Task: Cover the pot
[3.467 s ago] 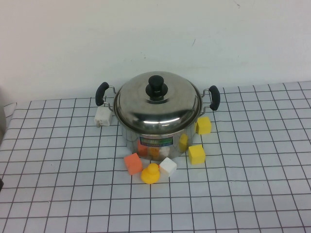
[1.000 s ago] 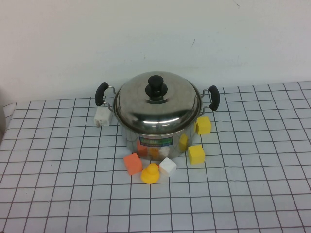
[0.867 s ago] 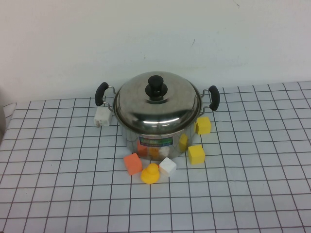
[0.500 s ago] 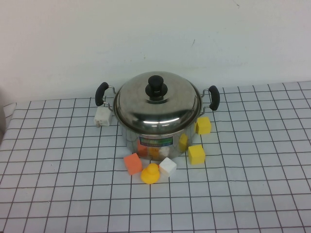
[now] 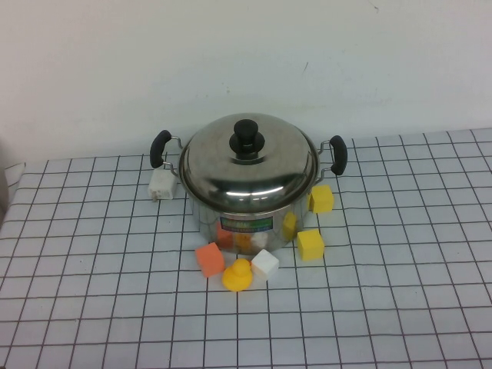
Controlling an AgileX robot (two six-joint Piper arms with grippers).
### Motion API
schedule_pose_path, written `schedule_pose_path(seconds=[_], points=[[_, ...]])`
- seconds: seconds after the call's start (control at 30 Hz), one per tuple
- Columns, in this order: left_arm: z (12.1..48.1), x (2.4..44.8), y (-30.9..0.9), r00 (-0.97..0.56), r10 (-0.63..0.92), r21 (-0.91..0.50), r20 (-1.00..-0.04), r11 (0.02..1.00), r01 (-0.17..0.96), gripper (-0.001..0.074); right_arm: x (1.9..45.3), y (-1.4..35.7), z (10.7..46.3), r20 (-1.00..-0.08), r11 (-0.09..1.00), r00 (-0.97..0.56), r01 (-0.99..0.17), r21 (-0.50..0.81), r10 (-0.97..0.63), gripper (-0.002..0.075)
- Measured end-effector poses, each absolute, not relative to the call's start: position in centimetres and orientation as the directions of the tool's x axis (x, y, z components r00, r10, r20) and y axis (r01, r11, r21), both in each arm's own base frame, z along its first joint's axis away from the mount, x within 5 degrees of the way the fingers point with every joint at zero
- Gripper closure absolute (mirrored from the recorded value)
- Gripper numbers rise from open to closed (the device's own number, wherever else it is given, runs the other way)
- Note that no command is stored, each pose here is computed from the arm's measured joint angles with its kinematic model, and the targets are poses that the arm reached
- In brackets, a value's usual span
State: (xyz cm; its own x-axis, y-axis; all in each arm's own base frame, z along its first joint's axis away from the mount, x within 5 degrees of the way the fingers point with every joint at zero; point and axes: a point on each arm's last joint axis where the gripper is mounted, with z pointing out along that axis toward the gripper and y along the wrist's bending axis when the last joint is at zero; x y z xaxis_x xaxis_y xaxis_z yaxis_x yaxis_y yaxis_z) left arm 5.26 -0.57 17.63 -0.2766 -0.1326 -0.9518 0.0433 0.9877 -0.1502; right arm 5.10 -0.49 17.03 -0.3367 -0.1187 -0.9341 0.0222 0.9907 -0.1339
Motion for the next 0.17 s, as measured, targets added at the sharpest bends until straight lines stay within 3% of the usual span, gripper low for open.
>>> schedule_pose_path(seconds=[0.17], points=[[17.63, 5.26, -0.57, -0.277, -0.133, -0.15, -0.952, 0.988, 0.043, 0.0736, 5.1, -0.49, 17.03, -0.934, 0.991, -0.337, 0.022, -0.134, -0.119, 0.0717]])
